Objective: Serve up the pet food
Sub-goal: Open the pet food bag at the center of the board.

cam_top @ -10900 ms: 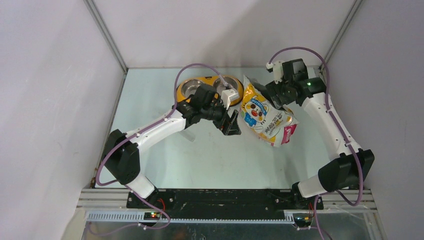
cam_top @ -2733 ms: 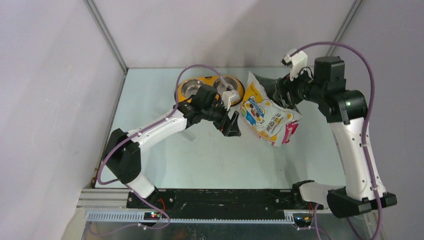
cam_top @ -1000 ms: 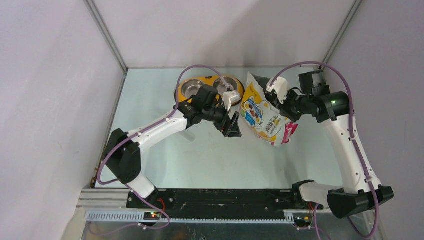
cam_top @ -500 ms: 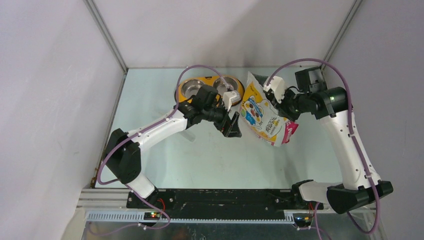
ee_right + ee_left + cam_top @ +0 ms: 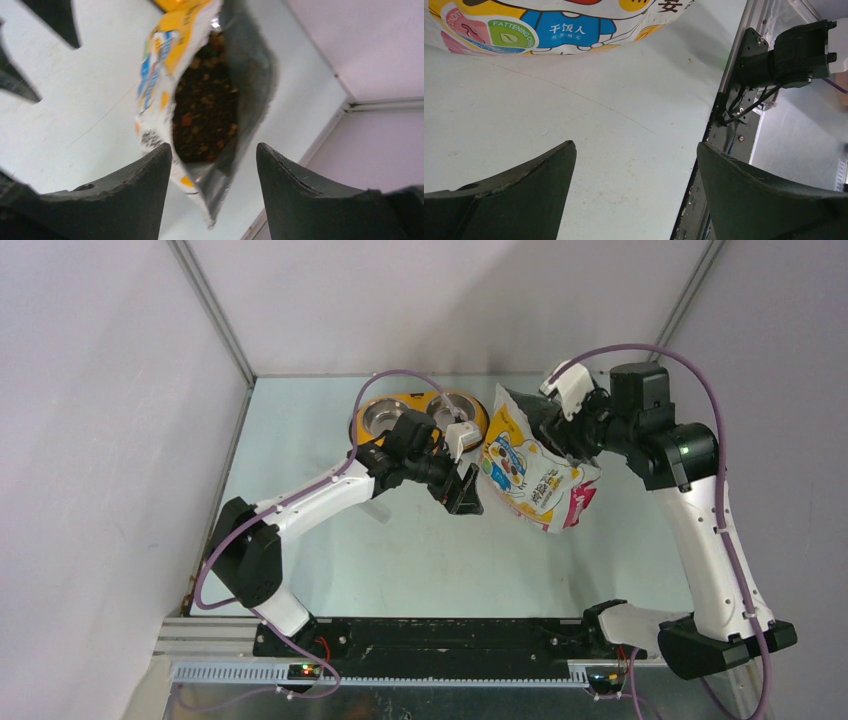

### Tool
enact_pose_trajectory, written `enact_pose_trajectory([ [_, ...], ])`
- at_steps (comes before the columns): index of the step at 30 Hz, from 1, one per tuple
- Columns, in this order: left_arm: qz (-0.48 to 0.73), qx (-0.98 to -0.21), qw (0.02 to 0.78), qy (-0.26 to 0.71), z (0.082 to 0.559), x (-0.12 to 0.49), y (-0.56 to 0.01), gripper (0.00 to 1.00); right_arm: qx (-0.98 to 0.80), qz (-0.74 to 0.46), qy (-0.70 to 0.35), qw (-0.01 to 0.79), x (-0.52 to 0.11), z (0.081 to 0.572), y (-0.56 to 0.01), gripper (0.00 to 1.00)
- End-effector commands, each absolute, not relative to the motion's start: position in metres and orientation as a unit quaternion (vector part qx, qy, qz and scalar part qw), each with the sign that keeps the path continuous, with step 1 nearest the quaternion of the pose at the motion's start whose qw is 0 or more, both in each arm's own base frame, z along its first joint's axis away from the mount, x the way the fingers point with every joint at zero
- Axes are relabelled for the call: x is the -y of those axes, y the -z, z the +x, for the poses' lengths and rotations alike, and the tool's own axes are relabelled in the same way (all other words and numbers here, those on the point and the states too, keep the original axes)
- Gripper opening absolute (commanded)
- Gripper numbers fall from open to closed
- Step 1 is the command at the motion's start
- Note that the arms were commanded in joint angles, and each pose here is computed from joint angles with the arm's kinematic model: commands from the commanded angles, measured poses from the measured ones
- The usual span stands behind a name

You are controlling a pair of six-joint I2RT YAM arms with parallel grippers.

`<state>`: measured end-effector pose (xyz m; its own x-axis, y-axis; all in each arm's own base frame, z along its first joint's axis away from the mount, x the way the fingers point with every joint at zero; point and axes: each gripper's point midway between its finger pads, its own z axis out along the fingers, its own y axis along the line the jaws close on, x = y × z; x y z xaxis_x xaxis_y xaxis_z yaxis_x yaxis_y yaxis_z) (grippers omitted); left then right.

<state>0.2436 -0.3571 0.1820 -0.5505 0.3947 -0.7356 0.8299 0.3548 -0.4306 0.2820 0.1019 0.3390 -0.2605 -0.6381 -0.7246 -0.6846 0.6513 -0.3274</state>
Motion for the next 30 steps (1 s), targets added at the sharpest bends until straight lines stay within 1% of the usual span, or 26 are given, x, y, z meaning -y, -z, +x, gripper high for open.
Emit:
enact_pose_trajectory([
  [1, 0.398, -0.761, 0.283, 0.426, 0.247, 0.368, -0.204, 0.98, -0.776, -0.32, 0.045, 0.541, -0.08, 0.325, -0.391, 0.67],
  [2, 0.399, -0.761, 0.283, 0.427, 0.247, 0.369, -0.204, 0.98, -0.774, -0.31, 0.048, 0.55, -0.079, 0.331, -0.396, 0.67],
  [5, 0.399, -0.76, 0.283, 0.427, 0.247, 0.369, -0.204, 0.98, -0.79, -0.28, 0.077, 0.541, -0.062, 0.35, -0.391, 0.68],
  [12, 0.398, -0.762, 0.282, 0.427, 0.247, 0.368, -0.204, 0.98, -0.834, -0.263, 0.082, 0.477, -0.052, 0.382, -0.348, 0.68],
  [18, 0.398, -0.761, 0.282, 0.427, 0.247, 0.368, -0.204, 0.98, -0.849, -0.267, 0.054, 0.452, -0.06, 0.389, -0.329, 0.68],
  [23, 0.399, -0.762, 0.281, 0.427, 0.247, 0.369, -0.202, 0.98, -0.859, -0.262, 0.051, 0.437, -0.059, 0.393, -0.318, 0.67],
  [27, 0.398, -0.762, 0.28, 0.427, 0.247, 0.369, -0.202, 0.98, -0.87, -0.269, 0.029, 0.411, -0.065, 0.395, -0.303, 0.64],
  [30, 0.398, -0.762, 0.281, 0.426, 0.247, 0.368, -0.202, 0.98, -0.883, -0.272, 0.017, 0.382, -0.068, 0.392, -0.289, 0.58],
])
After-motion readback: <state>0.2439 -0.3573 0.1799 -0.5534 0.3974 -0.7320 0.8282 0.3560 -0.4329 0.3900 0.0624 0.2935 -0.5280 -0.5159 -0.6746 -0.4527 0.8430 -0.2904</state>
